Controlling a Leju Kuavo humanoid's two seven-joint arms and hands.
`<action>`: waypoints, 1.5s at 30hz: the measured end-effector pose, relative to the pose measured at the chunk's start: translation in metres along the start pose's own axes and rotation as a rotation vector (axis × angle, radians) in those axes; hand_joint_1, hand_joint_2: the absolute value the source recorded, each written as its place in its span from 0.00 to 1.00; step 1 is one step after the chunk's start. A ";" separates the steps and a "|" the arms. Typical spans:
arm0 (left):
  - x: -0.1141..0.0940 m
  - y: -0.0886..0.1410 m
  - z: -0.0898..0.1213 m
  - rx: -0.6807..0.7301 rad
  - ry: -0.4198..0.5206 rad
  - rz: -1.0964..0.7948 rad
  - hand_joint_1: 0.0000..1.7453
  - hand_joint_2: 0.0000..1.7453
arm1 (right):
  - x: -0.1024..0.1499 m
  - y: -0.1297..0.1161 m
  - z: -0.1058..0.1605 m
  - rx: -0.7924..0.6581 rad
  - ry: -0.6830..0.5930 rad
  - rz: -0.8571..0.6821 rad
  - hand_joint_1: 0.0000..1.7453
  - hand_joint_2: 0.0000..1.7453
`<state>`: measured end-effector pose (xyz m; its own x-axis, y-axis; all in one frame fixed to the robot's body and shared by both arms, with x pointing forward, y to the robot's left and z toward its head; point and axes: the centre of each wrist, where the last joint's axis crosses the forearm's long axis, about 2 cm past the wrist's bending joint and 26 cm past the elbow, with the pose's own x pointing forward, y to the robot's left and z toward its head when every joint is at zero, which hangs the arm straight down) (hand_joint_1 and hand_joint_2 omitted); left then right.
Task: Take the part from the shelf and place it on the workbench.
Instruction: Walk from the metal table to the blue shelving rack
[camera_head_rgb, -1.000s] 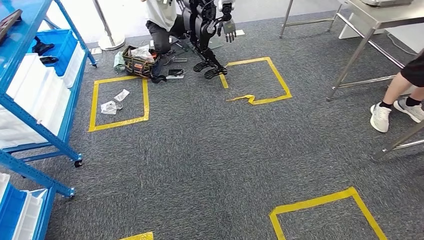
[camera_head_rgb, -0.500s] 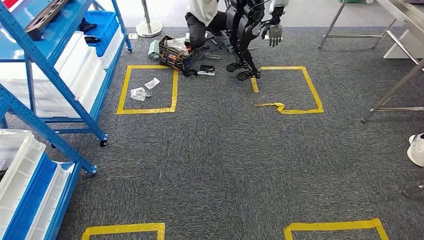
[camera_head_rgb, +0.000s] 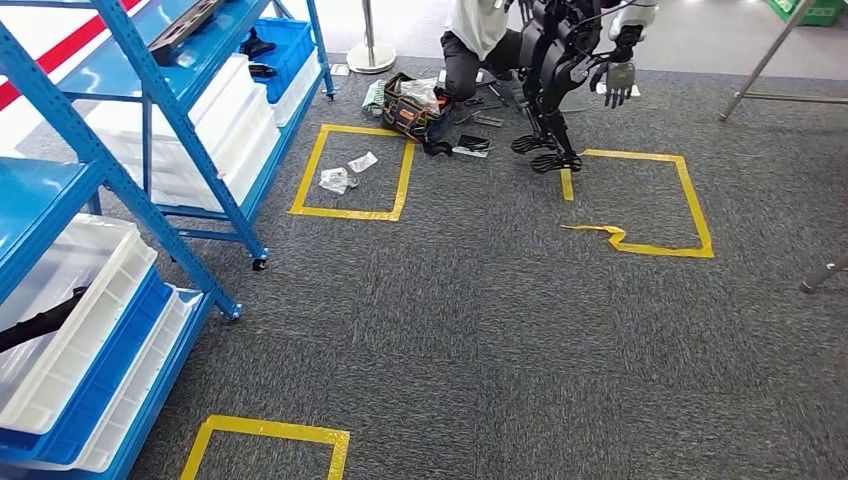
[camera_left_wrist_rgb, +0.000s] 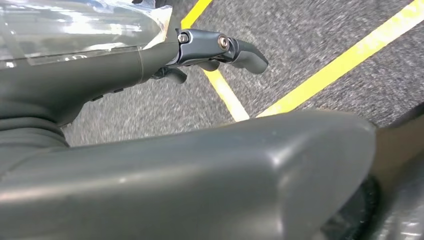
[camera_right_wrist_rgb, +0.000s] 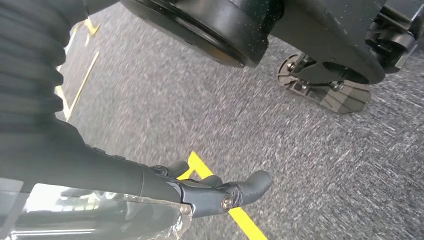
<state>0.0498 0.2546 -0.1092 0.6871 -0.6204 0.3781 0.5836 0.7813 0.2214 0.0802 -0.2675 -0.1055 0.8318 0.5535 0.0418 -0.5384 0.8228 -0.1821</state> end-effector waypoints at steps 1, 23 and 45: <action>0.000 0.000 0.000 0.000 0.001 0.001 0.00 0.00 | 0.000 0.000 0.000 0.000 0.001 0.002 0.00 1.00; 0.002 0.000 -0.001 0.009 -0.004 0.000 0.00 0.00 | 0.004 -0.004 0.000 -0.014 -0.005 0.017 0.00 1.00; -0.001 0.002 0.000 0.019 0.021 0.012 0.00 0.00 | 0.003 -0.003 0.000 -0.013 -0.004 0.017 0.00 1.00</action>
<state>0.0503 0.2563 -0.1091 0.7031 -0.6119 0.3623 0.5667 0.7899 0.2343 0.0840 -0.2679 -0.1048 0.8220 0.5678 0.0430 -0.5504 0.8116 -0.1957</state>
